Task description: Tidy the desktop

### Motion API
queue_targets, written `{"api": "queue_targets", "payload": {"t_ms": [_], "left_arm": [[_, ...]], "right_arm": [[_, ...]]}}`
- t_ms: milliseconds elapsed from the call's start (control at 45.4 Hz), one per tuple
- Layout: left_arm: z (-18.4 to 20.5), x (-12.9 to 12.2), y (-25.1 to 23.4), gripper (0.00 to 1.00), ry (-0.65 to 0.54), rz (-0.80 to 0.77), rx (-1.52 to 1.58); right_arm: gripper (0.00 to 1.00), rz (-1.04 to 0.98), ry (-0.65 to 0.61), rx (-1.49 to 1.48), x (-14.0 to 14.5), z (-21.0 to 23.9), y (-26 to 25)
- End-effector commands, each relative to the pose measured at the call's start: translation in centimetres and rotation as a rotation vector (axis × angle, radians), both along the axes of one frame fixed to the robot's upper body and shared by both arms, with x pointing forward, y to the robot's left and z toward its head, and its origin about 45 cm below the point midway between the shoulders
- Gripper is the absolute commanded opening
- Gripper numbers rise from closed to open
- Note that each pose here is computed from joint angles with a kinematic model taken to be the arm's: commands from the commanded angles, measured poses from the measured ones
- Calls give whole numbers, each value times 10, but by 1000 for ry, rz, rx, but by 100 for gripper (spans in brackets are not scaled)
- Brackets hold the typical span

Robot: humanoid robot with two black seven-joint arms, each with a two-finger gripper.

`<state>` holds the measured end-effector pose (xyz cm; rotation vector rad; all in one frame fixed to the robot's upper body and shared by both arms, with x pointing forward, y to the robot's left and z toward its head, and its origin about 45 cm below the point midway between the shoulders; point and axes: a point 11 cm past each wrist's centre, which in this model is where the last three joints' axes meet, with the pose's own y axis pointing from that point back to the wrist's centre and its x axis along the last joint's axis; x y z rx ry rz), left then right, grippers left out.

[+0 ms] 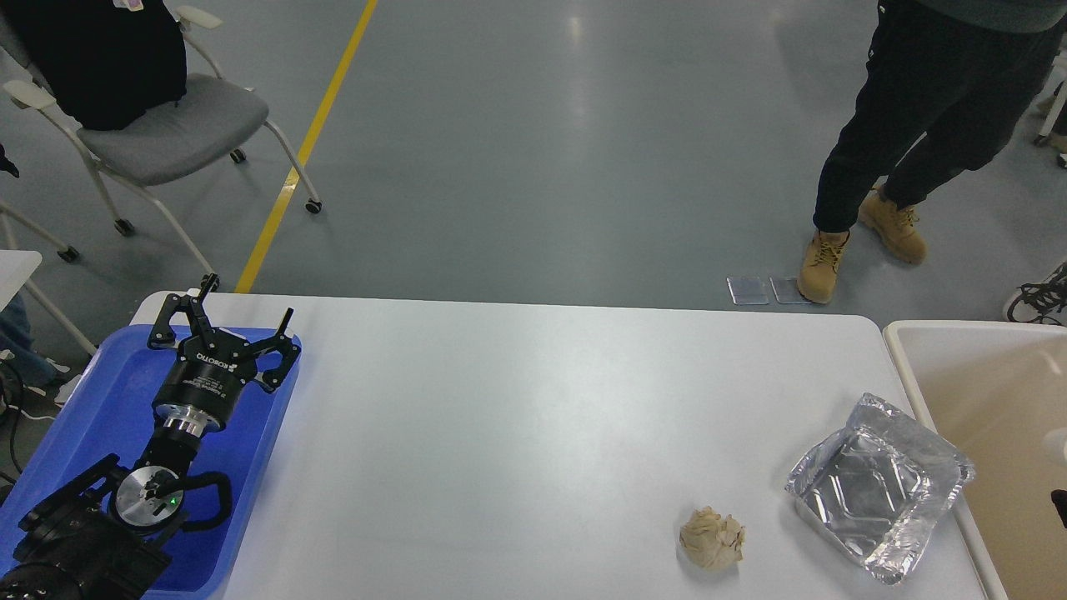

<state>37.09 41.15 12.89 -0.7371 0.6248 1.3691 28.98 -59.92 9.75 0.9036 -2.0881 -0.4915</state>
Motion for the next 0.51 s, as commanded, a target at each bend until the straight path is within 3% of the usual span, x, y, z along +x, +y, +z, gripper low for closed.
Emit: {"api": "queue_targets", "payload": {"t_ms": [0, 330, 484], "left_arm": [[0, 0, 0, 99, 0, 0, 0], [1, 1, 0, 99, -2, -1, 0], [0, 1, 0, 99, -1, -2, 0]], "right_arm": [[100, -7, -9, 22, -2, -6, 4], [100, 19, -10, 21, 4, -1, 4], [100, 76, -45, 38, 30, 12, 15]]}}
